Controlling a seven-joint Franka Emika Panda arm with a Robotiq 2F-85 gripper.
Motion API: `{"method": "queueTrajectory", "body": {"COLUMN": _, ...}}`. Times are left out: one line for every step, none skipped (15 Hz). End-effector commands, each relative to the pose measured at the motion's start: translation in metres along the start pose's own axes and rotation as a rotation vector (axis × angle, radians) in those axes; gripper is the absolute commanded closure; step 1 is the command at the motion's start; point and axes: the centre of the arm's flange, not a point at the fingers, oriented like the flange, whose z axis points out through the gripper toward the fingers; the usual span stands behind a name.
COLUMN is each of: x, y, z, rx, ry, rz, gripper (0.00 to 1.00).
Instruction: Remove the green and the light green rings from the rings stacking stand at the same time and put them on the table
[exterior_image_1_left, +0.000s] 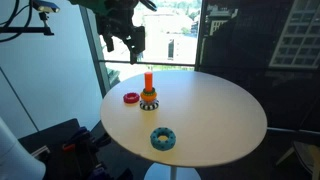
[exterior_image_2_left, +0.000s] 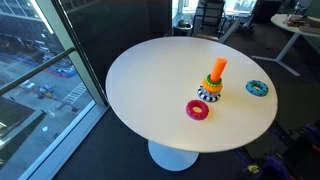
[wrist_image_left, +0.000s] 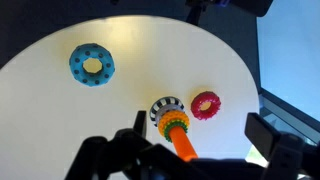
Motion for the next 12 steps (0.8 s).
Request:
{"method": "queueTrajectory", "body": {"x": 0.000, "y": 0.000, "z": 0.000, "rx": 0.000, "ry": 0.000, "rz": 0.000, "gripper": 0.00}}
{"method": "queueTrajectory", "body": {"x": 0.000, "y": 0.000, "z": 0.000, "rx": 0.000, "ry": 0.000, "rz": 0.000, "gripper": 0.00}}
{"method": "queueTrajectory", "body": {"x": 0.000, "y": 0.000, "z": 0.000, "rx": 0.000, "ry": 0.000, "rz": 0.000, "gripper": 0.00}}
{"method": "queueTrajectory", "body": {"x": 0.000, "y": 0.000, "z": 0.000, "rx": 0.000, "ry": 0.000, "rz": 0.000, "gripper": 0.00}}
{"method": "queueTrajectory", "body": {"x": 0.000, "y": 0.000, "z": 0.000, "rx": 0.000, "ry": 0.000, "rz": 0.000, "gripper": 0.00}}
{"method": "queueTrajectory", "body": {"x": 0.000, "y": 0.000, "z": 0.000, "rx": 0.000, "ry": 0.000, "rz": 0.000, "gripper": 0.00}}
{"method": "queueTrajectory", "body": {"x": 0.001, "y": -0.001, "z": -0.001, "rx": -0.006, "ry": 0.002, "rz": 0.000, "gripper": 0.00}}
{"method": "queueTrajectory", "body": {"x": 0.003, "y": -0.002, "z": -0.002, "rx": -0.012, "ry": 0.004, "rz": 0.003, "gripper": 0.00}}
{"method": "queueTrajectory", "body": {"x": 0.006, "y": -0.004, "z": -0.003, "rx": -0.016, "ry": 0.003, "rz": 0.002, "gripper": 0.00}}
{"method": "queueTrajectory", "body": {"x": 0.010, "y": -0.007, "z": -0.004, "rx": -0.025, "ry": 0.006, "rz": 0.001, "gripper": 0.00}}
{"method": "queueTrajectory", "body": {"x": 0.014, "y": -0.010, "z": -0.005, "rx": -0.031, "ry": 0.007, "rz": -0.003, "gripper": 0.00}}
{"method": "queueTrajectory", "body": {"x": 0.019, "y": -0.014, "z": -0.006, "rx": -0.039, "ry": 0.008, "rz": -0.005, "gripper": 0.00}}
